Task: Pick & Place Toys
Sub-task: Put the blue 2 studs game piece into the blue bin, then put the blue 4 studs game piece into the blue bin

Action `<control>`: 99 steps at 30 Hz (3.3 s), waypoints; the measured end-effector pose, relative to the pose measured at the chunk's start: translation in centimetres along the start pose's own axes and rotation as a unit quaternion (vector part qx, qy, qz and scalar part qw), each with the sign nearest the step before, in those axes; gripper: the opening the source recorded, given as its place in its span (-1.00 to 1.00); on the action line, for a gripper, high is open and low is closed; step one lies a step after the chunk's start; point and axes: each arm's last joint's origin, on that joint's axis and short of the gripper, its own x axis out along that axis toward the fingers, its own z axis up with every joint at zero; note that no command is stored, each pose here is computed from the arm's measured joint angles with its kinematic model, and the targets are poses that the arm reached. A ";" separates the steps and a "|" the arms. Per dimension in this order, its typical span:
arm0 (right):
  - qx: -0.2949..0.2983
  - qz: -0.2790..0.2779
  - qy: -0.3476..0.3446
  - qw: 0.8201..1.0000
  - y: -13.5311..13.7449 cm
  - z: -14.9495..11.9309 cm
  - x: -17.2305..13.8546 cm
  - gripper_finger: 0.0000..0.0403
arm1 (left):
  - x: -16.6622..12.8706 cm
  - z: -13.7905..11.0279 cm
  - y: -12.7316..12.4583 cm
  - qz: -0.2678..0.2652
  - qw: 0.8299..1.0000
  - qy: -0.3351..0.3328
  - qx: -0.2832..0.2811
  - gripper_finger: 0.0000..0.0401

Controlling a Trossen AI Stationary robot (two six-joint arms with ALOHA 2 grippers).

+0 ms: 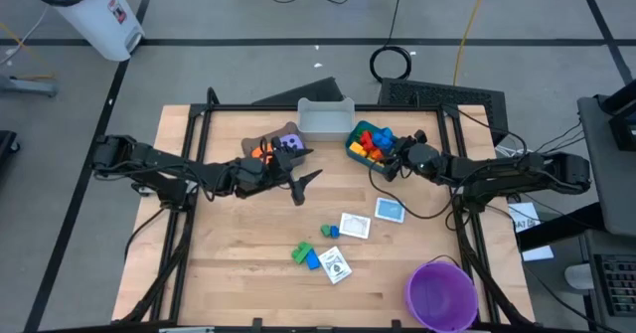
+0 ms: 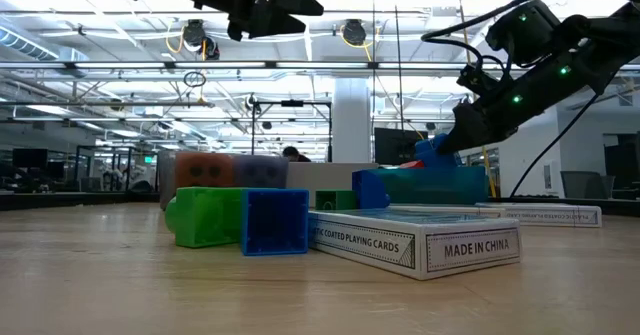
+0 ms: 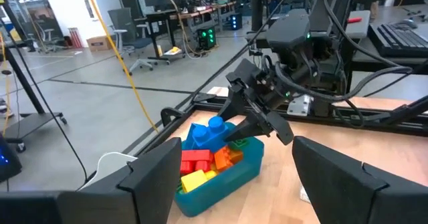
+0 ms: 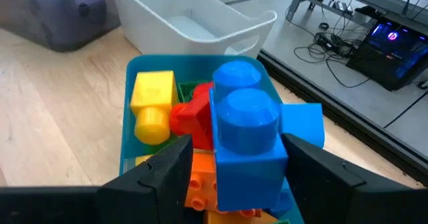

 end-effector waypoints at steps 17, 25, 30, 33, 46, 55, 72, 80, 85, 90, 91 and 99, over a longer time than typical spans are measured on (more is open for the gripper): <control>0.059 -0.004 -0.085 0.995 -0.2 1.8 -0.3 0.07 | 0.2 -0.7 0.5 0.009 0.999 0.032 0.017 0.42; 0.067 0.227 -0.242 0.941 1.7 5.3 -3.5 0.09 | 0.2 -1.6 0.3 -0.042 0.996 0.077 -0.007 0.45; 0.007 0.310 -0.186 0.932 6.1 6.6 -4.9 0.22 | -0.1 -1.9 -0.4 -0.102 0.990 0.093 -0.017 0.41; -0.039 0.336 -0.115 0.934 9.4 7.3 -5.5 0.35 | -0.2 -1.9 -0.5 -0.104 0.990 0.092 -0.016 0.41; -0.144 0.390 0.001 0.909 18.8 1.8 -3.9 0.57 | -0.1 -1.9 -0.4 -0.097 0.991 0.092 -0.020 0.39; -0.154 0.383 0.019 0.911 20.6 -1.8 -1.1 0.60 | -0.1 -1.9 -0.4 -0.096 0.991 0.093 -0.027 0.41; -0.144 0.415 0.022 0.898 21.3 -3.1 -0.2 0.03 | -0.1 -1.9 -0.4 -0.096 0.990 0.094 -0.032 0.41; -0.139 0.401 0.033 0.905 20.6 -2.7 0.5 -0.32 | -0.1 -1.9 -0.4 -0.096 0.991 0.093 -0.031 0.41; -0.148 0.391 0.016 0.908 19.0 0.6 -1.6 -0.32 | -0.1 -1.9 -0.4 -0.096 0.991 0.093 -0.031 0.41; -0.164 0.303 -0.028 0.938 15.5 4.7 -4.4 -0.25 | -0.1 -1.9 -0.3 -0.095 0.991 0.093 -0.030 0.41; -0.167 0.278 -0.036 0.945 14.6 5.4 -4.9 -0.25 | -0.1 -1.9 -0.3 -0.095 0.991 0.093 -0.030 0.41; -0.161 0.084 -0.001 0.983 6.7 7.7 -6.9 -0.32 | -0.1 -1.9 -0.3 -0.095 0.991 0.093 -0.026 0.41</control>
